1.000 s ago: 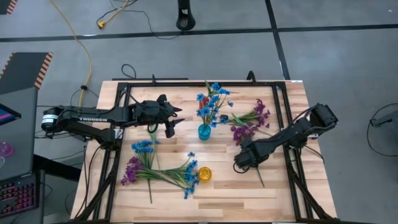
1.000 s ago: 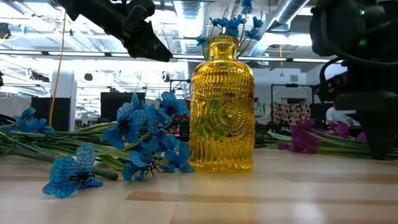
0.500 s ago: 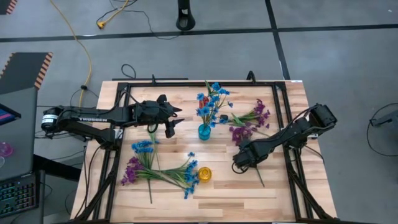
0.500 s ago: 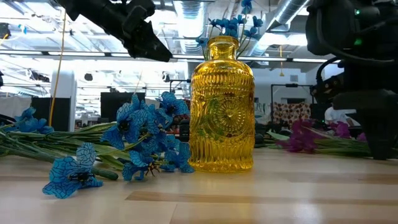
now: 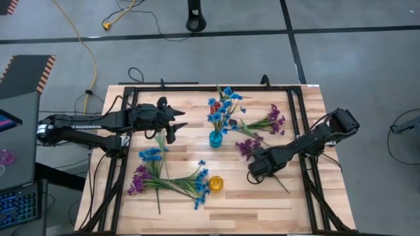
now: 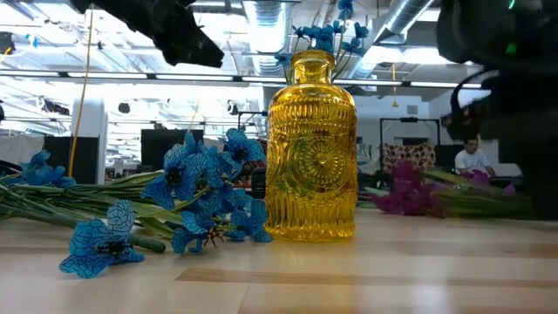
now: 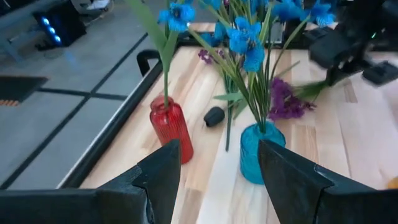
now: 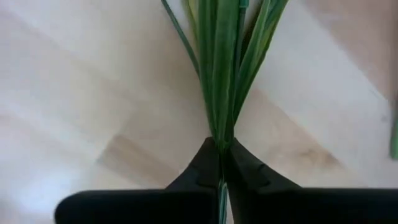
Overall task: Sort flowers into vase by color
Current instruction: Put the middle right violet flower into the yellow crystal vase
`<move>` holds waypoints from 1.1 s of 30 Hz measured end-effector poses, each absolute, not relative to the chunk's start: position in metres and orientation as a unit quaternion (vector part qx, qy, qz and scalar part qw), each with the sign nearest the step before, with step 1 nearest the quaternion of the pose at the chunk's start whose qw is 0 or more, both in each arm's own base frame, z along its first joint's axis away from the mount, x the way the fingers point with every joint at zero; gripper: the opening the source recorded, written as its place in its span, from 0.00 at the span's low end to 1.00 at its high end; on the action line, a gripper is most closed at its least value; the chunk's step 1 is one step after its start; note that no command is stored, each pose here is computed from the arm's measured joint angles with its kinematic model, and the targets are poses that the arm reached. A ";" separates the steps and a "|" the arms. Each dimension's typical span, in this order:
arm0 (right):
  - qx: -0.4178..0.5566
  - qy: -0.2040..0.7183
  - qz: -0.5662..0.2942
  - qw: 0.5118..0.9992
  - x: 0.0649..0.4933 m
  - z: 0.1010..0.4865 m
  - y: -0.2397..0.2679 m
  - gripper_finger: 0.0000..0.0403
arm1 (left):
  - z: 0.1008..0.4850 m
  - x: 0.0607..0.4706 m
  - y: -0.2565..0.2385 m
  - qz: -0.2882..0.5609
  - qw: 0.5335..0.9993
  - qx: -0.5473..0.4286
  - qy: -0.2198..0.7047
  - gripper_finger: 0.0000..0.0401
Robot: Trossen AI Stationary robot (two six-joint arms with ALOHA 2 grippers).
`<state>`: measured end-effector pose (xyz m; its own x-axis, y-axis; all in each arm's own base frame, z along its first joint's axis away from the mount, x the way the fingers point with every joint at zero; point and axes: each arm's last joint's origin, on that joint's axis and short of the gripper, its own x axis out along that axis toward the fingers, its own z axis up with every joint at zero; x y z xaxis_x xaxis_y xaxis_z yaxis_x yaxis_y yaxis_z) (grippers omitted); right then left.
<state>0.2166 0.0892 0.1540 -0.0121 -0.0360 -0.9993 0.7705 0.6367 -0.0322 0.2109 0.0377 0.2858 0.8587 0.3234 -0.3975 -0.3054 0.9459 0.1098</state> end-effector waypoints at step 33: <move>0.381 0.408 -0.155 0.815 0.123 0.284 0.045 0.11 | 0.282 0.209 0.037 0.166 0.959 0.002 0.228 0.50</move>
